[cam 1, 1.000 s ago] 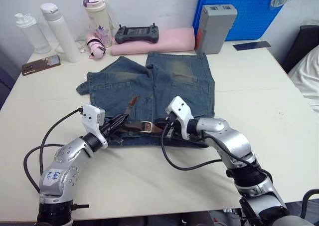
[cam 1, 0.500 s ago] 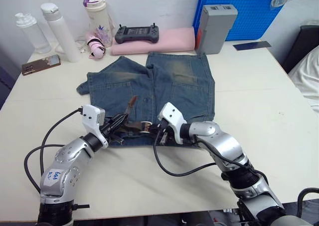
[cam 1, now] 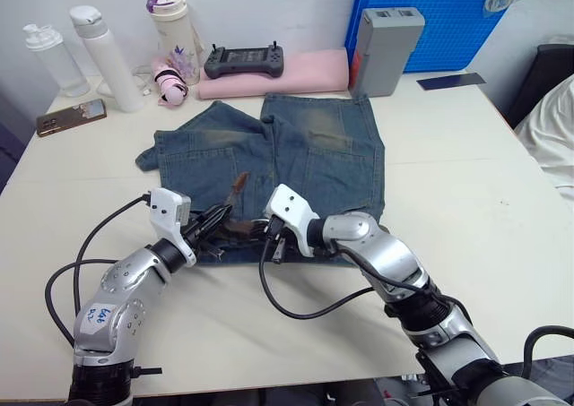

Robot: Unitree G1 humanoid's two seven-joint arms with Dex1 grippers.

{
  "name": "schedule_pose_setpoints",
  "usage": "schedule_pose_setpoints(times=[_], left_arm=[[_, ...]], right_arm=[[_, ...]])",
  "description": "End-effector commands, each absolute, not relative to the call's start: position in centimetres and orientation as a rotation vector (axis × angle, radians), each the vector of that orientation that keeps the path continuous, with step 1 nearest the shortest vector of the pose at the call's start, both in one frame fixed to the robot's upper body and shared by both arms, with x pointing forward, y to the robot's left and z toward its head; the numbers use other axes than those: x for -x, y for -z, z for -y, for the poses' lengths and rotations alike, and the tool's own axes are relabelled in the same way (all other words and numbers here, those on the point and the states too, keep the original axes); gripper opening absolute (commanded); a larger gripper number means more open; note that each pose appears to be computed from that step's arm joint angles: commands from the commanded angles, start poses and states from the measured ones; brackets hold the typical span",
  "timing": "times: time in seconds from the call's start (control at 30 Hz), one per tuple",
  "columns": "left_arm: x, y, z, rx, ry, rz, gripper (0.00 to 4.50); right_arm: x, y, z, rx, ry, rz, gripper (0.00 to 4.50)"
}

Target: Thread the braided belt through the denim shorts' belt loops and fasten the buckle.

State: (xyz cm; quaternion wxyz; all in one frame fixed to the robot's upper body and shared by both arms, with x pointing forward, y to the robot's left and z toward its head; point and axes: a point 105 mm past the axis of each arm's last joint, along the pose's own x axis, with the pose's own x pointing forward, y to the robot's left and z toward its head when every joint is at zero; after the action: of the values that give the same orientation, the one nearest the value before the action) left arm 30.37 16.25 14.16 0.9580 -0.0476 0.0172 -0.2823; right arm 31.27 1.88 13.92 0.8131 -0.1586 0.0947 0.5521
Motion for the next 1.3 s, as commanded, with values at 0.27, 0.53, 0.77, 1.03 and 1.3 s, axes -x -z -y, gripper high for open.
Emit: schedule_pose_setpoints(times=[0.27,0.53,0.77,1.03,1.3], left_arm=[[-30.1,-15.4,-16.0,0.07,0.594,0.006,0.0],[-30.1,-15.6,-16.1,0.064,0.592,0.008,0.0],[-30.1,-15.7,-16.2,0.061,0.592,0.006,0.0],[-30.2,-15.8,-16.1,0.061,0.596,0.006,0.0],[-30.3,-15.9,-16.1,0.059,0.597,0.006,0.0]], right_arm=[[-32.6,-17.4,0.2,0.291,-1.123,-0.119,0.12],[-32.4,-15.1,0.0,0.323,-1.121,-0.187,0.12],[-32.3,-14.1,0.0,0.323,-1.12,-0.217,0.12],[-32.2,-13.4,0.0,0.336,-1.118,-0.245,0.12],[-31.3,-13.6,-2.2,0.354,-1.171,-0.219,0.12]])
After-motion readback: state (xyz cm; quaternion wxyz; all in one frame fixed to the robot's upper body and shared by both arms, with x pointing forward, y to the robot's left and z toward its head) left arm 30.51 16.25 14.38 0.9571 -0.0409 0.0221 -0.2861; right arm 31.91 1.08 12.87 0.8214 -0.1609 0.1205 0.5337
